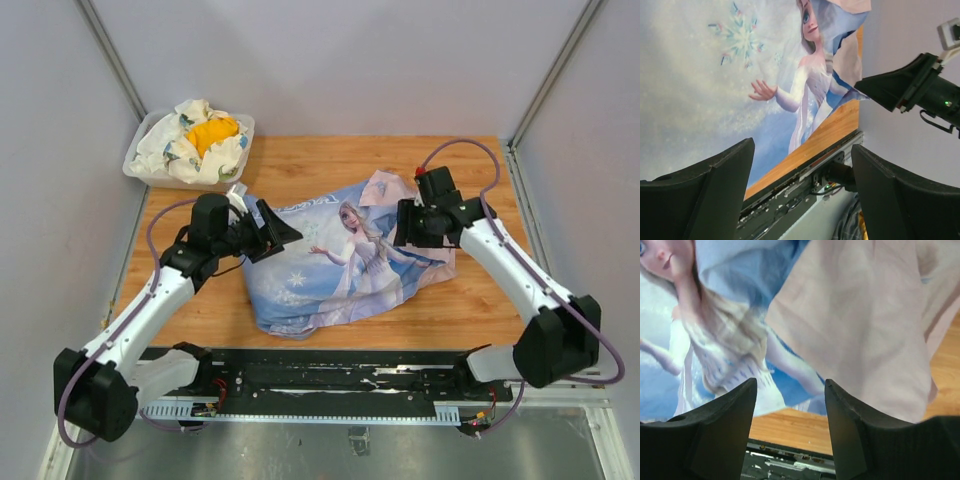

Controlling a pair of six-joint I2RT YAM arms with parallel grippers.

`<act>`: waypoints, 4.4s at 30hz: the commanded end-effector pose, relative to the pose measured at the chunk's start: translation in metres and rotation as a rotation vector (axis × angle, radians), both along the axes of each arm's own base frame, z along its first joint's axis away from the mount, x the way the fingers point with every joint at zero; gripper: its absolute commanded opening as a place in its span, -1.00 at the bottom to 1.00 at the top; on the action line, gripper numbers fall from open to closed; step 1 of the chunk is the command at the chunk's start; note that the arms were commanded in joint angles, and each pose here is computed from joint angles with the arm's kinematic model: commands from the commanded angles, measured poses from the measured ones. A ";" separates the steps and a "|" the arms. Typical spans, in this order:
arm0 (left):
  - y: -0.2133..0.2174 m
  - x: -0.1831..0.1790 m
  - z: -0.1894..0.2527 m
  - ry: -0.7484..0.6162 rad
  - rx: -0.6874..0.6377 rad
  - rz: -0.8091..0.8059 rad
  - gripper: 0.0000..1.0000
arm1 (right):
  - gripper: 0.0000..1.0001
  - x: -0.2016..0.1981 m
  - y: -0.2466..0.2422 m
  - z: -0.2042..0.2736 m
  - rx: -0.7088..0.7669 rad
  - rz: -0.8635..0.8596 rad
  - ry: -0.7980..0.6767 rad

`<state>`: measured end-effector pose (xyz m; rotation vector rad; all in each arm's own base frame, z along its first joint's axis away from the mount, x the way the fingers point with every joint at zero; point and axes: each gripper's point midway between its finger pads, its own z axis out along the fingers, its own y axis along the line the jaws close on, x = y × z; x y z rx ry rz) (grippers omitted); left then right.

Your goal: Put the pillow into the pillowcase

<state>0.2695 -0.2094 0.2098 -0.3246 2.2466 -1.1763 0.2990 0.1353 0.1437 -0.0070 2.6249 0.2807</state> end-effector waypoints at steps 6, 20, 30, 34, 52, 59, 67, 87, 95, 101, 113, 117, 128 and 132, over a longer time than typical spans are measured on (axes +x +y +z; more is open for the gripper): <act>0.008 -0.033 -0.023 0.058 0.008 0.033 0.72 | 0.13 -0.061 -0.036 -0.002 -0.080 -0.109 0.054; 0.010 -0.042 -0.035 0.064 0.022 0.014 0.99 | 0.20 -0.033 -0.081 -0.002 -0.433 -0.117 -0.053; 0.007 -0.043 -0.037 0.067 0.013 -0.009 0.99 | 0.23 -0.023 -0.093 -0.005 -0.644 -0.090 -0.036; 0.005 -0.042 -0.038 0.065 0.011 -0.015 0.99 | 0.24 -0.023 -0.098 -0.006 -0.697 -0.089 -0.028; 0.006 -0.043 -0.040 0.068 0.018 -0.018 0.99 | 0.08 -0.028 -0.096 -0.040 -0.734 -0.073 0.023; 0.013 -0.044 -0.044 0.088 0.019 0.017 0.99 | 0.06 -0.036 -0.103 -0.041 -0.723 -0.099 0.026; 0.012 -0.043 -0.042 0.085 0.011 0.012 0.99 | -0.03 -0.040 -0.124 -0.046 -0.714 -0.183 0.059; 0.020 -0.085 -0.055 0.186 -0.026 0.001 0.92 | -0.99 -0.011 -0.107 -0.014 -0.542 -0.256 -0.036; 0.028 -0.119 -0.057 0.171 0.061 -0.058 0.84 | -0.98 -0.007 -0.093 -0.011 -0.462 -0.231 -0.040; 0.014 -0.145 -0.069 0.171 0.211 -0.204 0.79 | -0.98 -0.008 -0.083 -0.017 -0.407 -0.207 -0.029; 0.009 -0.149 -0.126 0.133 0.648 -0.281 0.72 | -0.99 -0.012 -0.079 -0.018 -0.383 -0.194 -0.023; 0.009 -0.140 -0.131 0.133 0.695 -0.247 0.74 | -0.99 -0.015 -0.080 -0.020 -0.385 -0.192 -0.018; -0.029 -0.130 -0.141 0.056 0.745 -0.304 0.74 | -0.99 -0.017 -0.079 -0.024 -0.382 -0.187 -0.009; -0.040 -0.136 -0.145 0.043 0.750 -0.330 0.74 | -0.99 -0.018 -0.080 -0.024 -0.384 -0.184 -0.011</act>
